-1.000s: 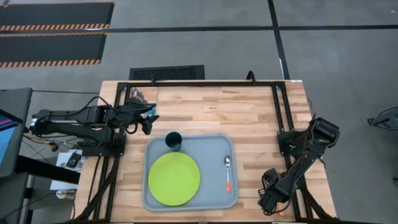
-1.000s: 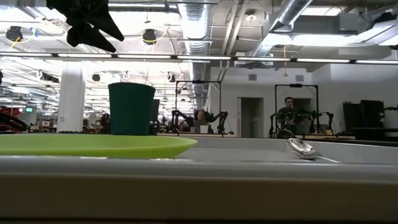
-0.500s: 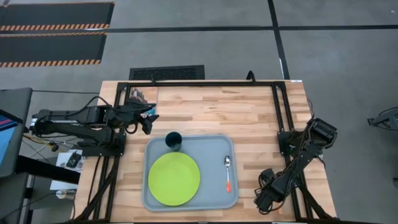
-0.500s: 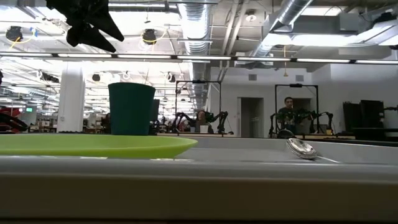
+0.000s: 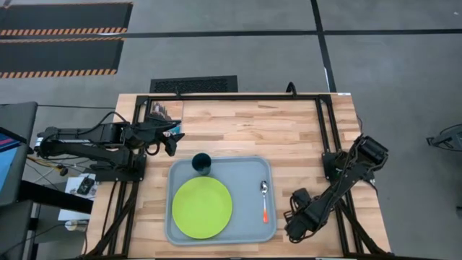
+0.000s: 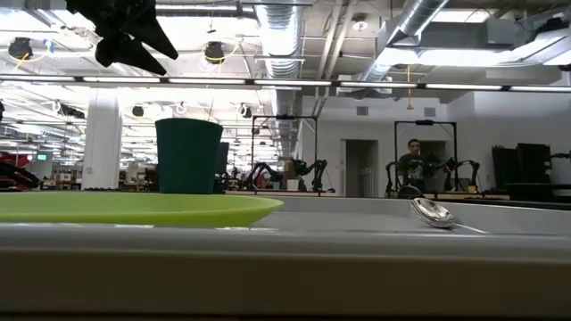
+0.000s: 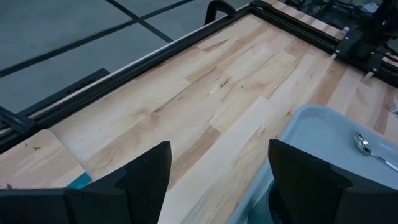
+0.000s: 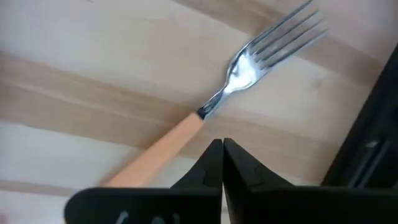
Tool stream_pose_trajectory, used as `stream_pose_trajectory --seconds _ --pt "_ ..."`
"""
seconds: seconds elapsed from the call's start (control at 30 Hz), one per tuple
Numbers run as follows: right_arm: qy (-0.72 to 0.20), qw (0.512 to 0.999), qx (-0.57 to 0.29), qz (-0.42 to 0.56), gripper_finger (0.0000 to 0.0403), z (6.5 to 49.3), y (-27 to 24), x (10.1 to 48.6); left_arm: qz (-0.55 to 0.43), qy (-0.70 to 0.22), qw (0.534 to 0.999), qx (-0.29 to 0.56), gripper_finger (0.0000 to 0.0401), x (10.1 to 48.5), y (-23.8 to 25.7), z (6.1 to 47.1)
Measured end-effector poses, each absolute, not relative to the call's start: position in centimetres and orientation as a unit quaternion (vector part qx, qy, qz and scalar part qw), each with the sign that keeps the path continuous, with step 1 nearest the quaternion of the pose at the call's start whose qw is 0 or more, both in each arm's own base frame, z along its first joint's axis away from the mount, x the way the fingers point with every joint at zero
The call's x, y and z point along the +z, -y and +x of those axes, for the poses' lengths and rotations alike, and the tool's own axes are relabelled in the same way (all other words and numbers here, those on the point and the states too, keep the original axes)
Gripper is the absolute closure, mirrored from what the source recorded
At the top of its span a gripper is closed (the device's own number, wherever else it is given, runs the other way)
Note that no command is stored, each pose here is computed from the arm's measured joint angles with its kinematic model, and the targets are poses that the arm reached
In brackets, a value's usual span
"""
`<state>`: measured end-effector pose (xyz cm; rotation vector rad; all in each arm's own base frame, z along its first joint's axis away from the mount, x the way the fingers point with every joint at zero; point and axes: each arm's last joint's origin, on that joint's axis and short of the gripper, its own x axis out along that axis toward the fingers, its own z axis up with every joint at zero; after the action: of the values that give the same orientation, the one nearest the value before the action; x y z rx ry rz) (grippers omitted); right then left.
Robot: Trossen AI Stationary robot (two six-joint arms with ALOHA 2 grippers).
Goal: Pick and place plate/cup/fork/spoon on tray
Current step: Put the orange fork on the gray serving tray to the left of the orange spoon
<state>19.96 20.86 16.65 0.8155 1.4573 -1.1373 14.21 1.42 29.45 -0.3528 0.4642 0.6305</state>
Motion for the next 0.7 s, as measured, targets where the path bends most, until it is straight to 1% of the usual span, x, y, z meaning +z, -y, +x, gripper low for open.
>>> stream_pose_trajectory --seconds 0.1,0.27,0.4,0.47,0.57,0.7 --pt "-0.587 0.533 -0.481 0.374 0.0352 20.2 -21.3 16.7 -0.171 -0.225 0.909 0.306 0.0144 29.4 -1.4 14.2" --pt "-0.552 0.544 -0.504 0.381 0.0282 19.5 -21.5 16.2 -0.17 -0.226 0.909 0.305 0.0144 29.4 -1.4 14.2" --pt "-0.536 0.533 -0.532 0.382 0.0222 18.9 -21.3 16.0 -0.168 -0.227 0.91 0.303 0.0144 29.4 -1.4 14.2" --pt "-0.509 0.534 -0.555 0.385 0.0197 18.5 -21.0 15.7 -0.168 -0.227 0.91 0.303 0.0144 29.4 -1.4 14.2" --pt "-0.494 0.541 -0.575 0.364 0.0175 18.0 -20.1 15.0 -0.165 -0.224 0.909 0.311 0.0144 29.5 -1.5 14.2" --pt "-0.531 0.556 -0.551 0.325 0.0174 17.4 -18.6 15.6 -0.17 -0.221 0.908 0.312 0.0144 29.5 -1.7 14.2"
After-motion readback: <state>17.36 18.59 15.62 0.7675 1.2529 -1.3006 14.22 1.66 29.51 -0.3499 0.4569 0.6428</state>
